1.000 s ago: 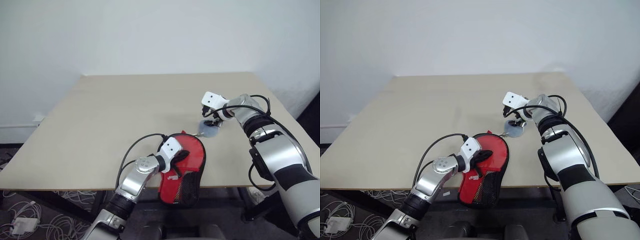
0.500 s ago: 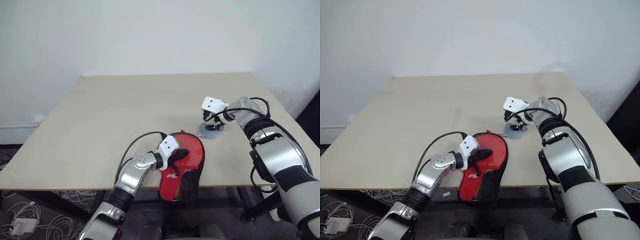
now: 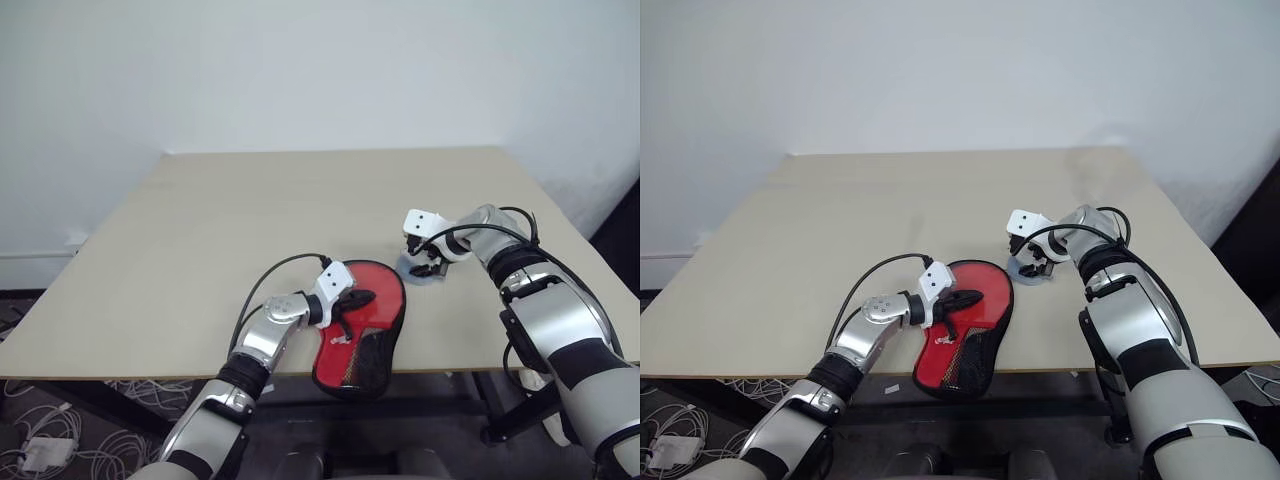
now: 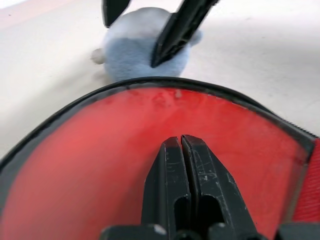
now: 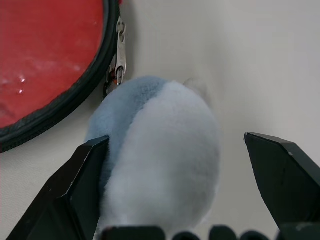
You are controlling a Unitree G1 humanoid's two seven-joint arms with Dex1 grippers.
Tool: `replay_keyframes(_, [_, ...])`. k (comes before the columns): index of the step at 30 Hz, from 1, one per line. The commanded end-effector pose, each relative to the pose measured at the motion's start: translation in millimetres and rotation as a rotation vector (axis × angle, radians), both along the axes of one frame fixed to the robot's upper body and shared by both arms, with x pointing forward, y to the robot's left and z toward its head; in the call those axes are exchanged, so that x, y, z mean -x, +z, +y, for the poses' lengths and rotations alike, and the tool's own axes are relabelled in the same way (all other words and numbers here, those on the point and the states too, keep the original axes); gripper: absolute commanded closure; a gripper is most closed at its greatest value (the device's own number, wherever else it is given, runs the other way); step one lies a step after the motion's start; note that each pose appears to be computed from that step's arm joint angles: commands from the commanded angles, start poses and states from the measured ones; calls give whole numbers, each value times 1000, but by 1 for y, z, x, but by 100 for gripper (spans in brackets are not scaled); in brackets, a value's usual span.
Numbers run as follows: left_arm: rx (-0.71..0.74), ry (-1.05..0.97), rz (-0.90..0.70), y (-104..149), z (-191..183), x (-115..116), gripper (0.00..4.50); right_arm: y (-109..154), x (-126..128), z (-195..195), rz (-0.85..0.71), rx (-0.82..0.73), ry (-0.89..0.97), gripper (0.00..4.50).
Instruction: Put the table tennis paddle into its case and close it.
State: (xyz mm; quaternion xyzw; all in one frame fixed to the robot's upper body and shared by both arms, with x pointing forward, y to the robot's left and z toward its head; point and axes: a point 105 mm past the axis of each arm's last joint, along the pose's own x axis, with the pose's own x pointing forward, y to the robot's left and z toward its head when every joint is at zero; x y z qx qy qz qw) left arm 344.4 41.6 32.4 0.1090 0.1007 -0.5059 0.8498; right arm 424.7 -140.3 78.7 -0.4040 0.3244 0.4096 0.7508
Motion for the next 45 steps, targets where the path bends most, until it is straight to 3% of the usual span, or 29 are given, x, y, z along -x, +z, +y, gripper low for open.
replay_keyframes(1, [-86,126,25,-15,38,-12,450,-1,1,-8,4,35,-6,5])
replay_keyframes(5, [-87,130,29,-18,40,-11,450,-1,2,-7,12,27,1,5])
replay_keyframes(16, [-75,108,57,-27,34,-3,450,-2,4,-5,33,21,18,355])
replay_keyframes(19, [-63,82,72,-27,31,1,450,-2,4,-4,30,23,24,406])
replay_keyframes(36, [-83,-52,176,-41,33,10,450,26,6,-11,22,-56,83,409])
replay_keyframes(45, [-108,-87,199,-44,33,10,450,32,23,-25,16,-86,85,409])
